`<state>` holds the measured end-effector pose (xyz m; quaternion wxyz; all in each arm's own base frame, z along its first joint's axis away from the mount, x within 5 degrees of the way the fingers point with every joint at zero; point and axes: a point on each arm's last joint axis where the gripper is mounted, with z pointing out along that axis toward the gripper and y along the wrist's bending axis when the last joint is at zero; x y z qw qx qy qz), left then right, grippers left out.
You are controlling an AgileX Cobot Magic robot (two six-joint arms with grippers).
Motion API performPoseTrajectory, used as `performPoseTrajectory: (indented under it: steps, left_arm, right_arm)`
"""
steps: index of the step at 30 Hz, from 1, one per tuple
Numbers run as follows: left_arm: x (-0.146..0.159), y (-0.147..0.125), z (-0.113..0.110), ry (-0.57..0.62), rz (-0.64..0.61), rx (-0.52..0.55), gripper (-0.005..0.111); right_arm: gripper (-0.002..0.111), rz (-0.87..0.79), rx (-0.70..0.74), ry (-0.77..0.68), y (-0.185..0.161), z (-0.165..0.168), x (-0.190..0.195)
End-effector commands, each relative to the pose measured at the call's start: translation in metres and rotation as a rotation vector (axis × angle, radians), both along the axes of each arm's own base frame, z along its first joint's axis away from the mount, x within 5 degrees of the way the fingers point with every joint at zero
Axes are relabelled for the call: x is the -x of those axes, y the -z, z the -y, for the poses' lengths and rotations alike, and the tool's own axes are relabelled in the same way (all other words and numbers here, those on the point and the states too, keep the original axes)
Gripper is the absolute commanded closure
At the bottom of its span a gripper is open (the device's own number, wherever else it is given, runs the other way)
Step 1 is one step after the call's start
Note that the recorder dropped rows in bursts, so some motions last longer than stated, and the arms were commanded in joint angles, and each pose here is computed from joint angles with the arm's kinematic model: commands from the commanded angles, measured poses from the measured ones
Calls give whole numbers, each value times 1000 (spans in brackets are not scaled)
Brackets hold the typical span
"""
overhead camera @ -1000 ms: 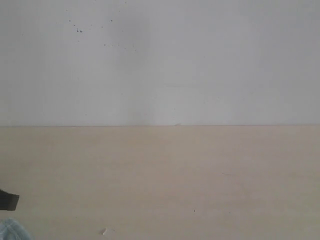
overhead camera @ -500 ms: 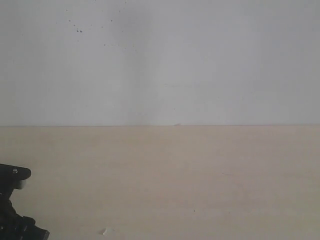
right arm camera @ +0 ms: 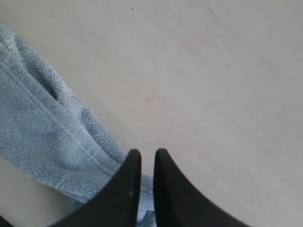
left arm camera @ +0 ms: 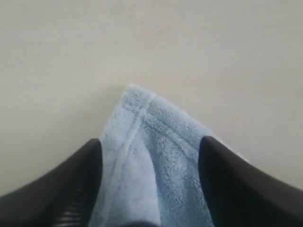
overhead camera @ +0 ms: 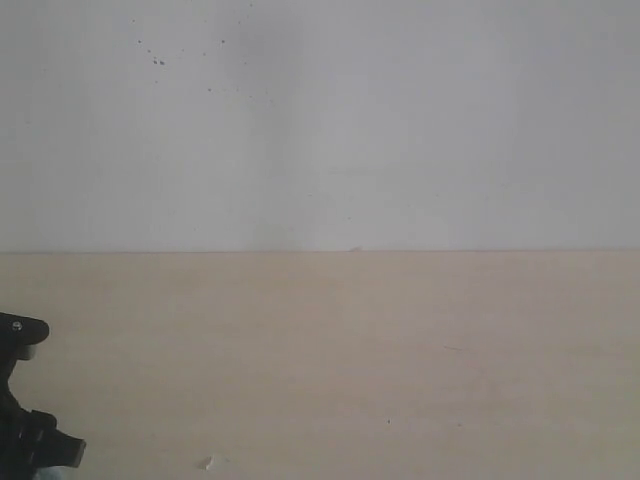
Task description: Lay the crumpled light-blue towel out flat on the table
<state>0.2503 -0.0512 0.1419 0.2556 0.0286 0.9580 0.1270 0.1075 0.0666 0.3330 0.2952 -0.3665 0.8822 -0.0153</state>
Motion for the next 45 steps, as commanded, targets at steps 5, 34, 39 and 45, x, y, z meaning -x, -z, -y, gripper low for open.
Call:
performPoseTrajectory:
  steps: [5, 34, 39, 45]
  left_arm:
    - [-3, 17, -6, -75, -23, -18, 22]
    - [-6, 8, 2, -34, 46, 73, 102]
    - [12, -57, -4, -1, 248, 133, 102]
    - [52, -118, -20, 24, 424, 137, 102]
  right_arm:
    - [97, 8, -5, -11, 0, -1, 0]
    - [97, 80, -12, -16, -4, -1, -5]
    - [97, 86, 98, 30, 7, 8, -8]
    - [97, -65, 284, 40, 72, 18, -3]
